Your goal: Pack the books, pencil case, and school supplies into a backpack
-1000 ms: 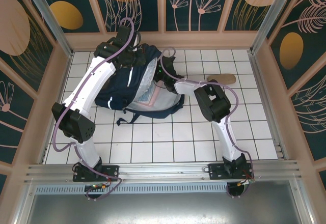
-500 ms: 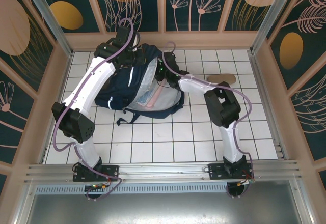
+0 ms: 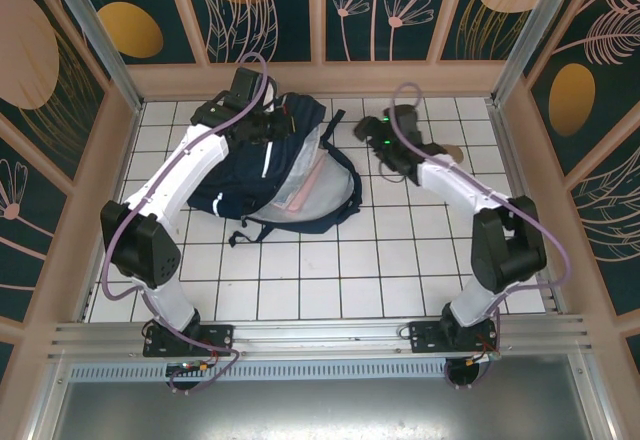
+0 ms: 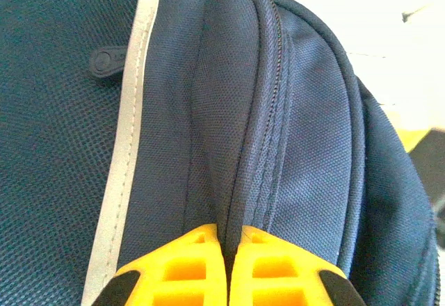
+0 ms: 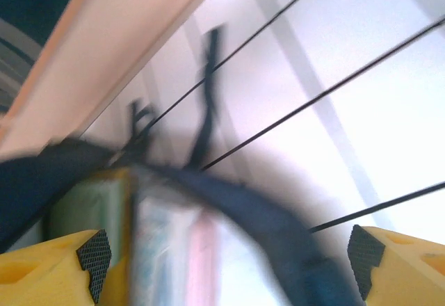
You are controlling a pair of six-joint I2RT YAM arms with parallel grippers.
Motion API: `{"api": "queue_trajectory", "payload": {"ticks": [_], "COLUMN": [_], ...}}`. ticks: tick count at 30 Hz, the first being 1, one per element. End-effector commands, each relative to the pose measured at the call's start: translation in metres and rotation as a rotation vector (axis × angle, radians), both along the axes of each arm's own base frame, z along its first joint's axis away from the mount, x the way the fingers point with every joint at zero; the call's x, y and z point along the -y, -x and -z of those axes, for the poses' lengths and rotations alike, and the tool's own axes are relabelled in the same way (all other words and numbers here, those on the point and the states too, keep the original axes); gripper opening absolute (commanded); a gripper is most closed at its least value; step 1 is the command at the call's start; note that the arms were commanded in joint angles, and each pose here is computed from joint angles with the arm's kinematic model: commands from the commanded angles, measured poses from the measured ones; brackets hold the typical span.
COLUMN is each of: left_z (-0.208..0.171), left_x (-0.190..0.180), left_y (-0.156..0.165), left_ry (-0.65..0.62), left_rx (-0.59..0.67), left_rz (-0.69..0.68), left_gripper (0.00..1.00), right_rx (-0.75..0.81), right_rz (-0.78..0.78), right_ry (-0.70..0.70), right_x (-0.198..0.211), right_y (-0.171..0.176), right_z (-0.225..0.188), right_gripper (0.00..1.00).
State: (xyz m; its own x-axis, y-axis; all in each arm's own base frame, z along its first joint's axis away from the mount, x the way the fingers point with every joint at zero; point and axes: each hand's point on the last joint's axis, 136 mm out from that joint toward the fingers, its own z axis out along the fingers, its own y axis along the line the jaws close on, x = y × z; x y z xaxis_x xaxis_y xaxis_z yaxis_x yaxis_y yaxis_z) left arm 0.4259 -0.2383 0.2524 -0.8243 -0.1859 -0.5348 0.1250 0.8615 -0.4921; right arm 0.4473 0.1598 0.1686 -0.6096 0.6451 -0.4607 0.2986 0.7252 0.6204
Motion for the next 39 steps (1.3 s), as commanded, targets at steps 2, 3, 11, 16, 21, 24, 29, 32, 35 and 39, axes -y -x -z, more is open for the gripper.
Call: {"api": "queue_trajectory", "payload": {"ticks": [2, 3, 11, 16, 21, 24, 29, 32, 35, 39], "left_z": [-0.055, -0.052, -0.028, -0.024, -0.015, -0.013, -0.009, -0.005, -0.006, -0.008], "left_x": [0.022, 0.022, 0.022, 0.022, 0.019, 0.019, 0.018, 0.019, 0.019, 0.017], "left_y": [0.007, 0.009, 0.023, 0.029, 0.032, 0.033, 0.033, 0.033, 0.033, 0.032], "left_ry": [0.208, 0.222, 0.24, 0.255, 0.225, 0.224, 0.214, 0.214, 0.215, 0.208], "left_rx": [0.151, 0.149, 0.101, 0.094, 0.079, 0.074, 0.07, 0.059, 0.062, 0.07], "left_rz": [0.107, 0.106, 0.119, 0.124, 0.124, 0.128, 0.127, 0.131, 0.131, 0.127], "left_gripper": [0.0, 0.0, 0.0, 0.0, 0.0, 0.0, 0.0, 0.0, 0.0, 0.0], "right_rx": [-0.163, -0.18, -0.261, -0.33, -0.379, -0.376, -0.44, -0.459, -0.479, -0.469], "right_rz": [0.152, 0.183, 0.305, 0.348, 0.377, 0.371, 0.33, 0.296, 0.263, 0.199], "right_ry": [0.125, 0.138, 0.145, 0.137, 0.102, 0.121, 0.206, 0.274, 0.313, 0.365], "right_x": [0.082, 0.095, 0.141, 0.153, 0.16, 0.159, 0.159, 0.158, 0.16, 0.156], "right_y": [0.016, 0.014, -0.015, -0.034, -0.046, -0.057, -0.069, -0.069, -0.065, -0.061], "right_z": [0.041, 0.046, 0.075, 0.098, 0.119, 0.123, 0.137, 0.142, 0.149, 0.148], "right_gripper": [0.95, 0.97, 0.99, 0.99, 0.99, 0.99, 0.99, 0.99, 0.92, 0.74]}}
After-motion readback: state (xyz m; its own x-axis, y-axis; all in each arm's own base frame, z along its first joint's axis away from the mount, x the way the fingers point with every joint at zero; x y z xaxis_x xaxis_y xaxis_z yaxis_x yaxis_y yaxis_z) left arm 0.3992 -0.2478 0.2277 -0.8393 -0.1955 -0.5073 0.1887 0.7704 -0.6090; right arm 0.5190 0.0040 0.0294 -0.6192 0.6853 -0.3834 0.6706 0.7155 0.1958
